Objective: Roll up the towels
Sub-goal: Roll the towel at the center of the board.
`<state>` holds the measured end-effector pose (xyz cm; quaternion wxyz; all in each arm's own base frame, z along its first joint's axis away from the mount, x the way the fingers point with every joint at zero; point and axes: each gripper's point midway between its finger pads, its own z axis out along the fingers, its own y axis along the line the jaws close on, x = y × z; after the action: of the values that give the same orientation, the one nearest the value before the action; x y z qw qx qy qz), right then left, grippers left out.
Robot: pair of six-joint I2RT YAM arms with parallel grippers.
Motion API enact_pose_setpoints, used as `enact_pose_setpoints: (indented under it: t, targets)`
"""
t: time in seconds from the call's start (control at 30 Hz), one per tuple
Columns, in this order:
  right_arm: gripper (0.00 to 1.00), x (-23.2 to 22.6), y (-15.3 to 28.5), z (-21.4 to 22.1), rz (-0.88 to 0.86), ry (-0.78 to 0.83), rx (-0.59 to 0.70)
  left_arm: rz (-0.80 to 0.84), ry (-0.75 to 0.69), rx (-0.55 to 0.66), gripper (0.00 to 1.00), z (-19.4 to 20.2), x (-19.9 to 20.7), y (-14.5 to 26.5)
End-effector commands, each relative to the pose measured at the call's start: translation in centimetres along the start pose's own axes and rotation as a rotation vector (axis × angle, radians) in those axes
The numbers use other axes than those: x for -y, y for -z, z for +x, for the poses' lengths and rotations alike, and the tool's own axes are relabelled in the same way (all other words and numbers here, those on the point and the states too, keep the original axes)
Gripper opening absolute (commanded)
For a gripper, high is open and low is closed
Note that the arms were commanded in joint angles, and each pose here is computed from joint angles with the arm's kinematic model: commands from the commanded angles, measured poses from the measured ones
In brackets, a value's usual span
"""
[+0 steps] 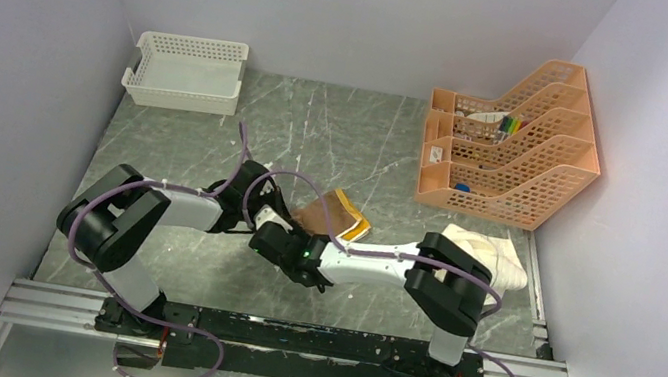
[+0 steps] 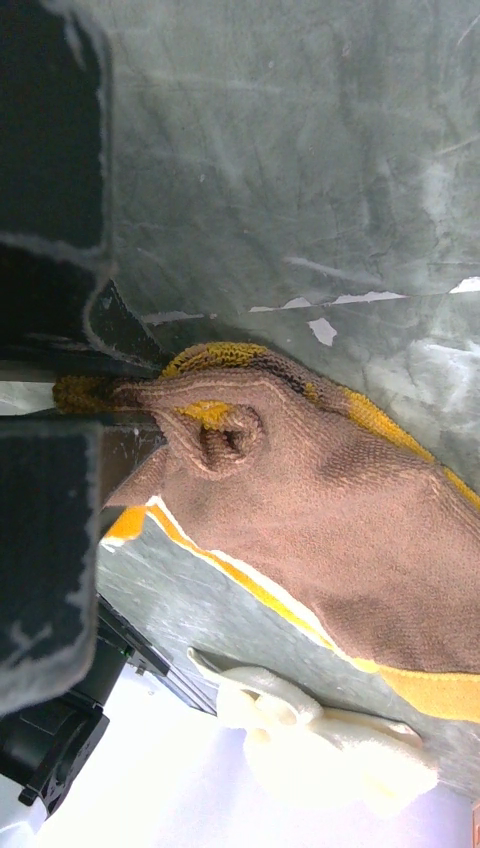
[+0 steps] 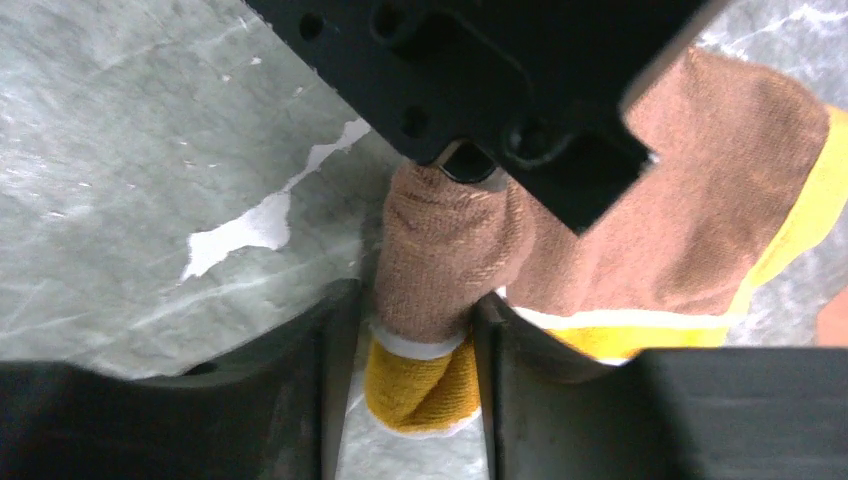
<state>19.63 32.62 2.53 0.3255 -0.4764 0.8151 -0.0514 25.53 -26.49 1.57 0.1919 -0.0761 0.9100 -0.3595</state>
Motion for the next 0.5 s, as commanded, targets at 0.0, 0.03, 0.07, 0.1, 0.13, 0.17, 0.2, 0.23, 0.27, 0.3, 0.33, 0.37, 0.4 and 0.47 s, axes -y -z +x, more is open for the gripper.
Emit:
enact_pose_setpoints:
  t: [0.0, 0.03, 0.07, 0.1, 0.13, 0.17, 0.2, 0.23, 0.27, 0.3, 0.33, 0.37, 0.4, 0.47]
  targets:
    - [0.34, -0.6, -1.1, 1.1, 0.005, 0.005, -0.028, -0.188, 0.010, -0.070, 0.17, 2.5, -5.2, 0.0]
    - [0.27, -0.7, -1.2, 1.3, 0.003, -0.002, -0.033, -0.187, 0.008, -0.069, 0.18, 2.5, -5.2, 0.1]
    - [0.24, -0.7, -1.3, 1.5, 0.003, -0.013, -0.038, -0.187, 0.006, -0.069, 0.18, 2.4, -5.2, 0.1]
    - [0.23, -0.7, -1.4, 1.7, 0.001, -0.023, -0.044, -0.187, 0.005, -0.069, 0.19, 2.4, -5.2, 0.1]
    - [0.22, -0.6, -1.5, 1.8, 0.000, -0.035, -0.048, -0.186, 0.004, -0.069, 0.19, 2.4, -5.1, 0.1]
    - [0.22, -0.6, -1.6, 1.9, -0.005, -0.047, -0.049, -0.183, 0.003, -0.068, 0.19, 2.2, -5.0, 0.2]
    - [0.21, -0.5, -1.6, 1.9, -0.012, -0.065, -0.047, -0.183, 0.002, -0.067, 0.20, 2.1, -4.9, 0.3]
    - [0.20, -0.5, -1.6, 1.8, -0.020, -0.080, -0.044, -0.177, 0.000, -0.062, 0.22, 1.8, -4.7, 0.5]
    - [0.20, -0.5, -1.6, 1.7, -0.041, -0.102, -0.036, -0.169, -0.006, -0.056, 0.27, 1.5, -4.4, 0.7]
    - [0.20, -0.4, -1.5, 1.5, -0.066, -0.131, -0.025, -0.159, -0.011, -0.048, 0.35, 1.1, -4.0, 0.9]
    - [0.20, -0.4, -1.4, 1.4, -0.105, -0.167, -0.013, -0.152, -0.017, -0.036, 0.45, 0.6, -3.6, 1.3]
    - [0.20, -0.9, -1.3, 1.6, -0.172, -0.201, -0.006, -0.150, -0.022, -0.022, 0.55, 0.1, -3.3, 1.8]
    - [0.20, -0.9, -1.1, 1.7, -0.218, -0.241, 0.005, -0.145, -0.029, -0.003, 0.62, -0.7, -2.9, 2.3]
    - [0.19, -0.7, -0.6, 1.1, -0.316, -0.326, 0.037, -0.130, -0.041, 0.039, 0.71, -2.1, -2.0, 3.6]
